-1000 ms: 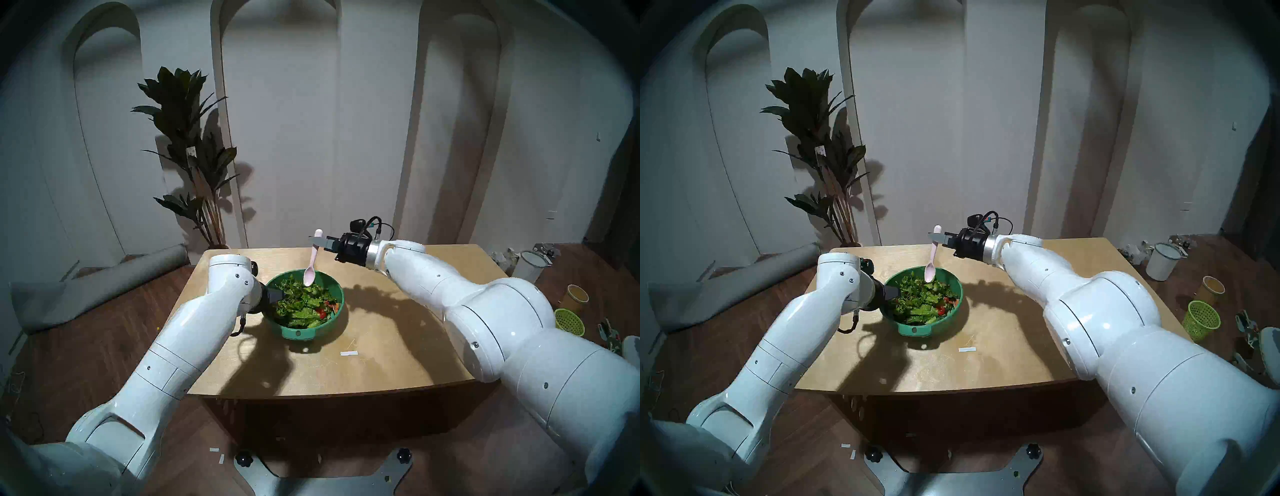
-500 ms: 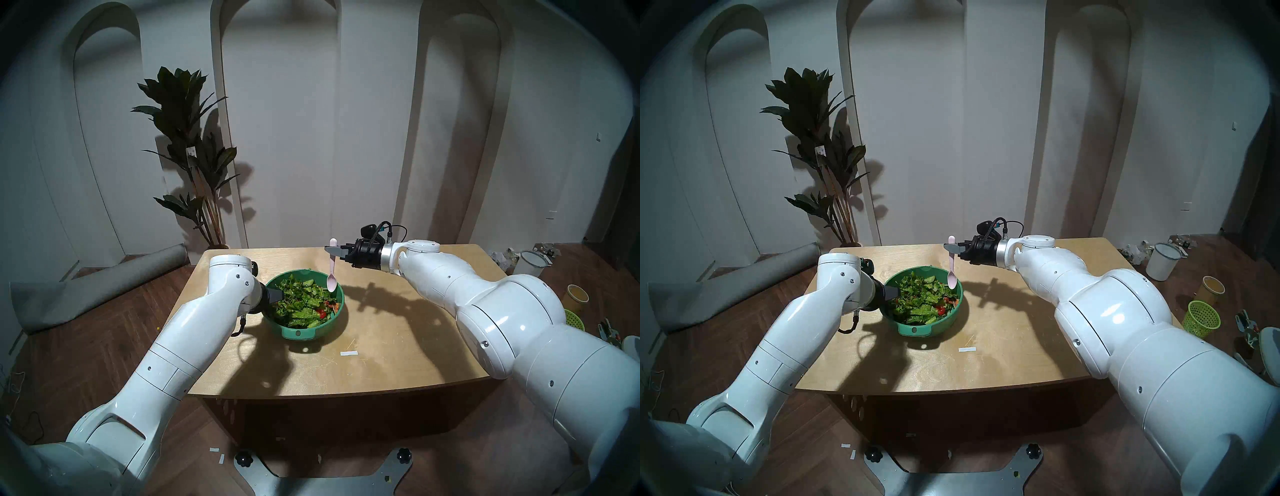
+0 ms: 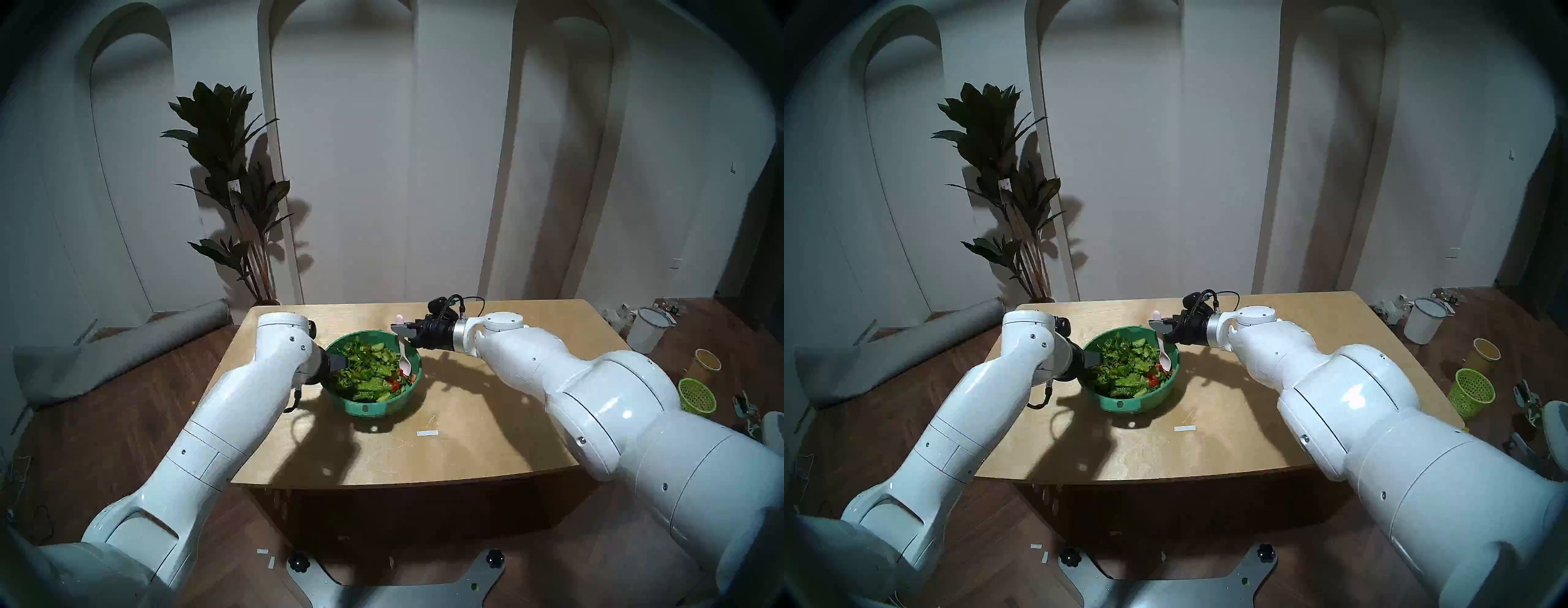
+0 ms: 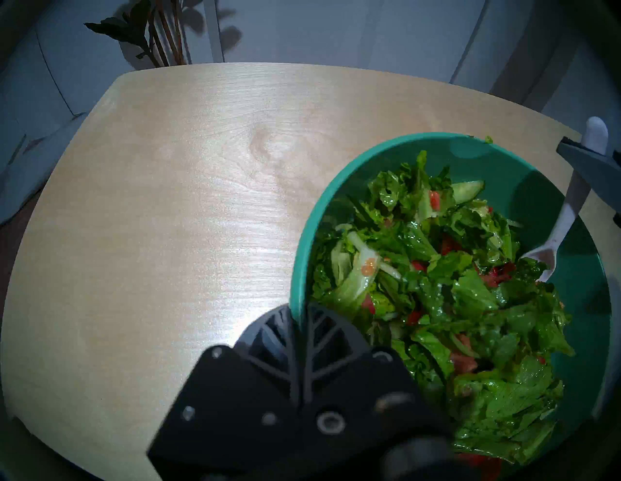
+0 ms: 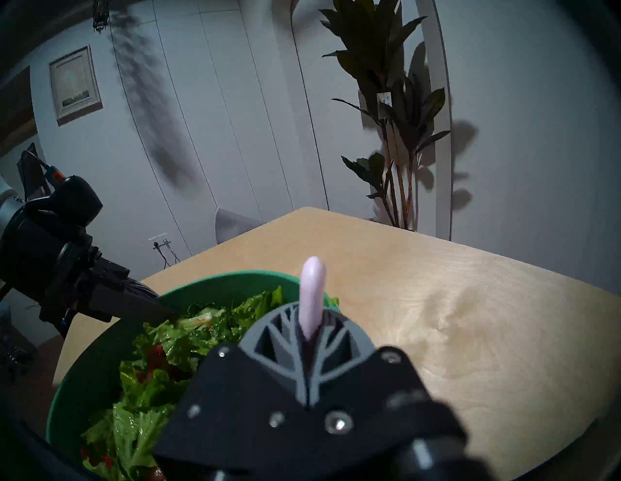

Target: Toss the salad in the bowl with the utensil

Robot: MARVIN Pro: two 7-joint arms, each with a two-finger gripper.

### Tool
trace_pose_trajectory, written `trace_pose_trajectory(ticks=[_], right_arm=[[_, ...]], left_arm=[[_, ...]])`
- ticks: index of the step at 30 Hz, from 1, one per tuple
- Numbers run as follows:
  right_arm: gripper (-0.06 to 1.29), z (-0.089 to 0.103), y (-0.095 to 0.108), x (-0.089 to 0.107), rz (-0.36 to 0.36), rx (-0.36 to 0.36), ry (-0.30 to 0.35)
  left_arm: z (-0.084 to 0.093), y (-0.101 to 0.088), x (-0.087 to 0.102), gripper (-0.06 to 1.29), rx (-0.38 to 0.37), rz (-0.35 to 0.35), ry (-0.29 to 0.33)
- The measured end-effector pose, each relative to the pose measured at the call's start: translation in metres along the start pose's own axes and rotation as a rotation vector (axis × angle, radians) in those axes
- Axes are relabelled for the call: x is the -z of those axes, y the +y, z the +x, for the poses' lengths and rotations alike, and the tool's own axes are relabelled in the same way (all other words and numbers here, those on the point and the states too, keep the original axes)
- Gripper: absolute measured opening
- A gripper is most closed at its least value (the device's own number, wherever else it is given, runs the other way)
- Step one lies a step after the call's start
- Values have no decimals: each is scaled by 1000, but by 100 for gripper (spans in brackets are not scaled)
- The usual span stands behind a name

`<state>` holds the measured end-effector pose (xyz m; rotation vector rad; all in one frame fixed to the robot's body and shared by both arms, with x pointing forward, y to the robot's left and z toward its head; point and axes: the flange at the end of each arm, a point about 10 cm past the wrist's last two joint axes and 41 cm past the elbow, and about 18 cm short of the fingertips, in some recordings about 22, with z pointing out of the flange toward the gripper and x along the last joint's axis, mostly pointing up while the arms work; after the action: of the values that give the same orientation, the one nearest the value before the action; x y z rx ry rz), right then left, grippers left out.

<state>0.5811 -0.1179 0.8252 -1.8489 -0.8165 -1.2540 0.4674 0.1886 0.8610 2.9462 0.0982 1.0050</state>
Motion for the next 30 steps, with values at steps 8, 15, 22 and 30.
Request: trace_pose_trajectory(ticks=[8, 15, 22, 30], right_arm=[[-3, -1, -3, -3, 4, -126, 34], [-3, 3, -8, -8, 32, -297, 86], [-3, 13, -20, -19, 97, -439, 145], [-3, 21, -27, -25, 141, -524, 191]], left_arm=[[0, 0, 0, -3, 1, 1, 0], [0, 0, 0, -3, 3, 0, 0], [0, 0, 0, -3, 8, -1, 0], [1, 1, 0, -3, 16, -6, -1]])
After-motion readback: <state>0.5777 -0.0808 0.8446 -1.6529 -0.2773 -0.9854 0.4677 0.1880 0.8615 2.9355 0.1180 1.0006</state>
